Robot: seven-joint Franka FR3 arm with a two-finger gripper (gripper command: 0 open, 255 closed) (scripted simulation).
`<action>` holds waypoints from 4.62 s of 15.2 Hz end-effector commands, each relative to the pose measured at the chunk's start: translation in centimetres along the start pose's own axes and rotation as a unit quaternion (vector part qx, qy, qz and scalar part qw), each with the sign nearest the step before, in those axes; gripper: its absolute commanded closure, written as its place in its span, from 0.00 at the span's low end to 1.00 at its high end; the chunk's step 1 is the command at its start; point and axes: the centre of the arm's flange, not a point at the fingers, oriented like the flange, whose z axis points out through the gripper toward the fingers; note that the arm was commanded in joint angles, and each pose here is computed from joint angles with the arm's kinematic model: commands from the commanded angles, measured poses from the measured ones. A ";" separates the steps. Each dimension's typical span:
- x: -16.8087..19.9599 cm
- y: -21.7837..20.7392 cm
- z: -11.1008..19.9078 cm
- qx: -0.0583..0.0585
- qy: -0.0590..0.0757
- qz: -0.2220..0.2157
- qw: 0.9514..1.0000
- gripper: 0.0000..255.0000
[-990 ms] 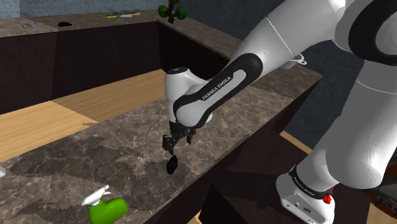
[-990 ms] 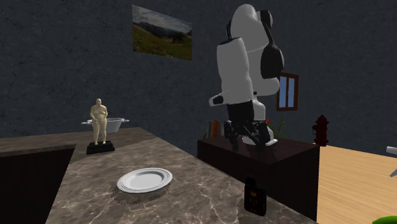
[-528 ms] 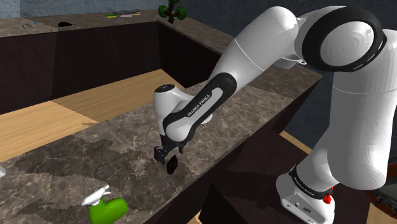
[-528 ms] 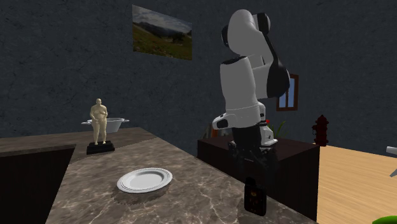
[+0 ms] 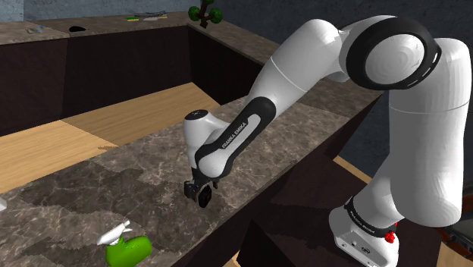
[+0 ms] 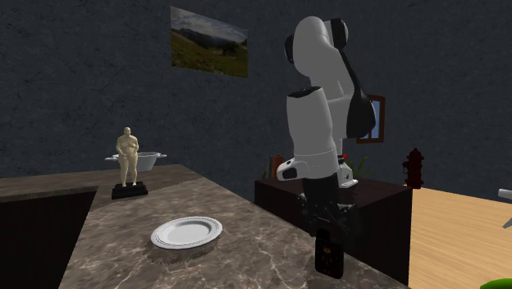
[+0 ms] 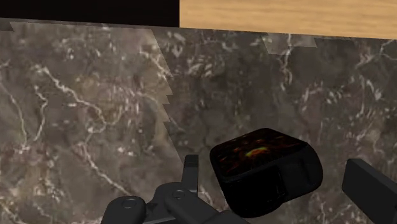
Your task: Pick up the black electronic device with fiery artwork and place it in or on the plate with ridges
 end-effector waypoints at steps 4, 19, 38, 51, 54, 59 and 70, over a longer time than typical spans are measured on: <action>0.0 0.0 0.0 0.000 0.000 0.000 1.000 0.00; -0.5 -0.2 -2.5 0.000 0.000 0.000 1.000 1.00; 2.8 7.2 -10.6 0.000 0.000 0.000 1.000 1.00; 11.3 21.6 -14.3 0.000 0.000 0.000 1.000 1.00; 13.3 25.0 -15.1 0.000 0.000 0.000 1.000 1.00; 16.5 30.5 -16.5 0.000 0.000 0.000 1.000 1.00; 19.4 34.2 -13.3 0.000 0.000 0.000 1.000 1.00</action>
